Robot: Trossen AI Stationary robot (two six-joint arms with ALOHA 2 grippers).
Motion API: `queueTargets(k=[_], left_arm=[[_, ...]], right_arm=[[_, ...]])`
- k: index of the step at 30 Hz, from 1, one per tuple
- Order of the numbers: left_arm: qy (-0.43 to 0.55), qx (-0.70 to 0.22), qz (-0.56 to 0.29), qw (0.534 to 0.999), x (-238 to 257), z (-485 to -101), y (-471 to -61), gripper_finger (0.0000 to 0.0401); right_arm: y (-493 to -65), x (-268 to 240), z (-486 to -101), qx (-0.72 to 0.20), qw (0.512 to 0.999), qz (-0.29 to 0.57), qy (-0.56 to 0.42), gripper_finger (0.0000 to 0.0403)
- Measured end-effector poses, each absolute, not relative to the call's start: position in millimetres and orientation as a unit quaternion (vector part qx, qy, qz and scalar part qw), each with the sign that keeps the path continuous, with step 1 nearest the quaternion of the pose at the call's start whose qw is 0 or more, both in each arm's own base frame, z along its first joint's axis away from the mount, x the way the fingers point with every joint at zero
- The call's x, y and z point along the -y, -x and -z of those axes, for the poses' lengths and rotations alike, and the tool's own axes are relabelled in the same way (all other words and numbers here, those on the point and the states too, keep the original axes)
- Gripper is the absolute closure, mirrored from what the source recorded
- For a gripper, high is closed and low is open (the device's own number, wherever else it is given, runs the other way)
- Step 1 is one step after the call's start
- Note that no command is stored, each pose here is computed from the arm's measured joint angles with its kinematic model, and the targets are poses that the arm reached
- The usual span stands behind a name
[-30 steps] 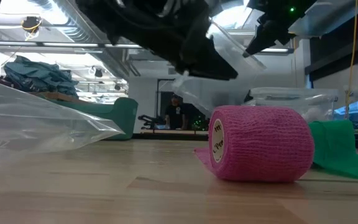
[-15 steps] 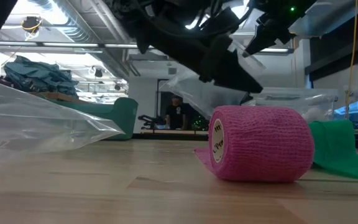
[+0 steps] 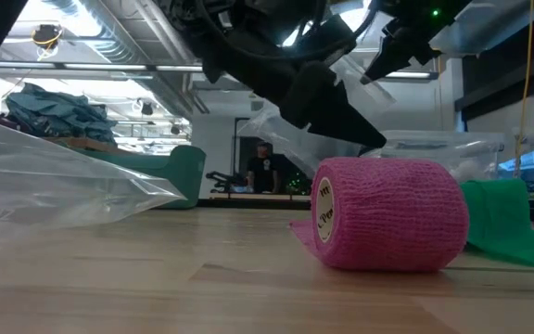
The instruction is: Roll bandage
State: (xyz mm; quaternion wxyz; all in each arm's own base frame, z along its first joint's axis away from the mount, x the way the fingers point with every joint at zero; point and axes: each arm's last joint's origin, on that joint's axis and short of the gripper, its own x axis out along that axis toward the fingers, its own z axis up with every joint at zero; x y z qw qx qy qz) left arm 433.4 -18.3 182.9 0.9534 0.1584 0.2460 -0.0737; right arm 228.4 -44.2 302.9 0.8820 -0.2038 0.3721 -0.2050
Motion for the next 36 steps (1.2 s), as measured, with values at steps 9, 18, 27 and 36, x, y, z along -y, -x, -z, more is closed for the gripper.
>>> queueTargets(k=[9,18,27,36], left_arm=[[-0.157,-0.258,0.063,0.951,9.3,-162.4,-446.6,0.0246],[-0.162,-0.269,0.058,0.948,0.9,-147.6,-463.0,0.0246],[-0.162,-0.313,0.065,0.933,1.7,-139.9,-461.7,0.0267],[-0.15,-0.303,0.048,0.94,1.5,-149.8,-465.4,0.0384]], right_arm=[[-228.7,44.1,-302.9,-0.371,0.882,0.205,0.204,0.0402],[-228.7,43.9,-302.7,-0.371,0.884,0.201,0.203,0.0402],[-228.1,43.8,-302.0,-0.376,0.882,0.2,0.203,0.0402],[-224.4,43.6,-298.0,-0.402,0.869,0.2,0.208,0.0402]])
